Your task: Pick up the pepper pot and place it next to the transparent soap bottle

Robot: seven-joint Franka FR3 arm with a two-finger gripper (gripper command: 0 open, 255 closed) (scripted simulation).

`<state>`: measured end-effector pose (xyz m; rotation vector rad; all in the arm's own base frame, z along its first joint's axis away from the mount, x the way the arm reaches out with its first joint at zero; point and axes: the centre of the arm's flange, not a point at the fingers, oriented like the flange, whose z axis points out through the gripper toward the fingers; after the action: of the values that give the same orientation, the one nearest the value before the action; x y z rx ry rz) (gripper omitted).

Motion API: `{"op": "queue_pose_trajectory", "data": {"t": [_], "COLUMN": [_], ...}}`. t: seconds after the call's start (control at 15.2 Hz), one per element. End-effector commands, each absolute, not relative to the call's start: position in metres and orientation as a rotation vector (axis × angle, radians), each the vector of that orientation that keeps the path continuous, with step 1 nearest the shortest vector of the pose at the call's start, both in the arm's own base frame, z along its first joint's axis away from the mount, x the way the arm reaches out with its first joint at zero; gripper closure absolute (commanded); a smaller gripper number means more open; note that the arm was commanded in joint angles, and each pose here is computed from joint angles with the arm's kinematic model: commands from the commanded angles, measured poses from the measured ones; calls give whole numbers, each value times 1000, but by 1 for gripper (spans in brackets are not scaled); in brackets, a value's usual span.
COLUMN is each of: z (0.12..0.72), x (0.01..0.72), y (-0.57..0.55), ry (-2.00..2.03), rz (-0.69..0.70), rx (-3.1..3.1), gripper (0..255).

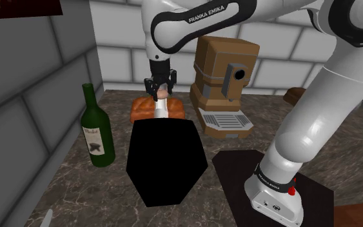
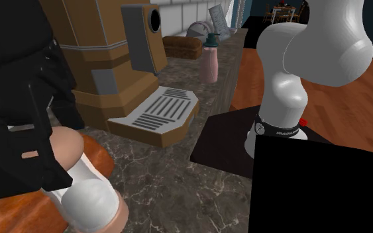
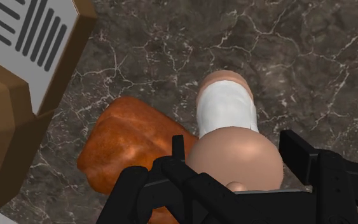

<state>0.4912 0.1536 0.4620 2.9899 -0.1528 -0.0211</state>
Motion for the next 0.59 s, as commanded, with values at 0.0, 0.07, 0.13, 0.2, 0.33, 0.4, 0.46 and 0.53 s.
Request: {"op": "queue_pose_trajectory", "data": {"t": [0.0,0.07,0.13,0.2,0.33,0.4,0.46,0.53], "z": [474,479,484,489,500,505,511,516], "x": [492,492,492,492,492,492,492,492], "y": [154,154,154,154,154,154,154,154], "ry": [-153,-153,-153,-153,-153,-153,-153,-153], "rz": [-21,-21,-21,-21,-21,-21,-21,-21], "rx": [2990,2990,2990,2990,2990,2990,2990,2990], "gripper": [255,255,255,255,255,255,255,255]}}
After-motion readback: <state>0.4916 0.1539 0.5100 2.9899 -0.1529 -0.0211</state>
